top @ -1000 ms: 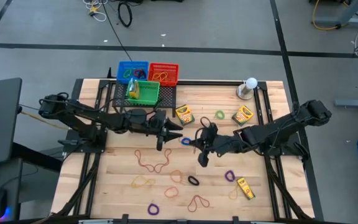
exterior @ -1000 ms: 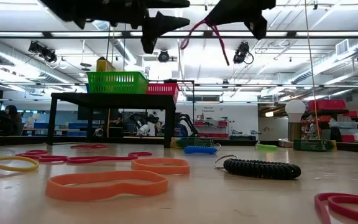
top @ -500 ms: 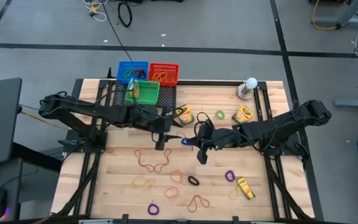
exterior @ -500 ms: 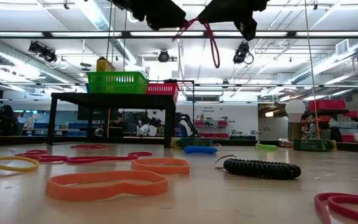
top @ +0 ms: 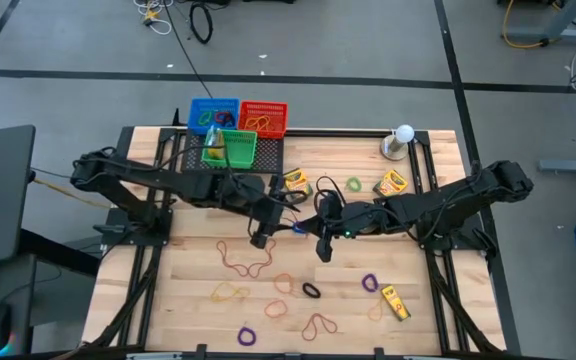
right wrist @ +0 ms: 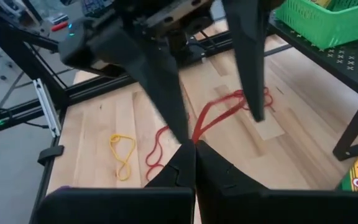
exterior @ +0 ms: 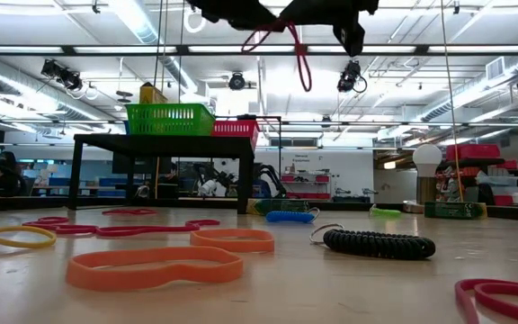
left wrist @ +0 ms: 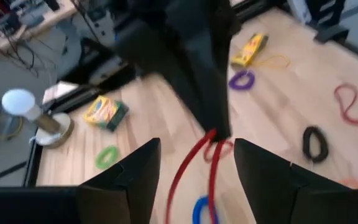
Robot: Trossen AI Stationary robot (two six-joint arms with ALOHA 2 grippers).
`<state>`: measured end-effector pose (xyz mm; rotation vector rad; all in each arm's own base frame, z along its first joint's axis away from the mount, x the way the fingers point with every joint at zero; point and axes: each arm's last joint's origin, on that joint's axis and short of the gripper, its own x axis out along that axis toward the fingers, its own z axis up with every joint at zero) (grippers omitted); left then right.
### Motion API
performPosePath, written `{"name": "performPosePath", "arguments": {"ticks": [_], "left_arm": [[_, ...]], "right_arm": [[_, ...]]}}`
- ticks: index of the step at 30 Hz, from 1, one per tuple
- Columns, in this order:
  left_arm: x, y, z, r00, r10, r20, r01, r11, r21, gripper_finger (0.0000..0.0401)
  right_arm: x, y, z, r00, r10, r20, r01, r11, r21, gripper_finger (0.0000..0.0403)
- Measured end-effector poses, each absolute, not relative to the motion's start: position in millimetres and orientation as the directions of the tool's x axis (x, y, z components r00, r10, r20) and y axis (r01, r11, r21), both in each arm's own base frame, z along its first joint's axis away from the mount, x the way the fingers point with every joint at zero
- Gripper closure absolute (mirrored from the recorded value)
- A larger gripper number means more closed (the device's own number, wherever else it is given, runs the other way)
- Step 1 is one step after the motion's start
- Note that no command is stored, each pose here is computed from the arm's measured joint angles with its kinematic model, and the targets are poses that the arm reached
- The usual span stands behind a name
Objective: Pick & Place Office Desk Supplies
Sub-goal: Put the red rubber band into the red bin
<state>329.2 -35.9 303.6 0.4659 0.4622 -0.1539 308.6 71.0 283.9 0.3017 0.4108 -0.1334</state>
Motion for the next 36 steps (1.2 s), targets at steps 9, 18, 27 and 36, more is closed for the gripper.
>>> {"name": "performPosePath", "arguments": {"ticks": [9, 18, 27, 36], "left_arm": [[327, -32, 299, 0.855, -0.017, -0.518, 0.269, 0.870, 0.414, 0.0287], [318, -28, 306, 0.854, -0.004, -0.521, 0.251, 0.879, 0.405, 0.0393], [293, 4, 357, 0.795, 0.207, -0.571, 0.040, 0.920, 0.389, 0.0396], [272, 82, 426, 0.748, 0.498, -0.439, -0.338, 0.855, 0.394, 0.0396]], "right_arm": [[310, 72, 287, 0.922, -0.047, -0.384, 0.159, 0.951, 0.266, 0.0403], [310, 72, 287, 0.923, -0.066, -0.380, 0.174, 0.950, 0.259, 0.0372], [309, 71, 287, 0.919, -0.107, -0.379, 0.210, 0.947, 0.243, 0.0264], [309, 70, 286, 0.915, -0.113, -0.388, 0.207, 0.956, 0.210, 0.0336]]}}
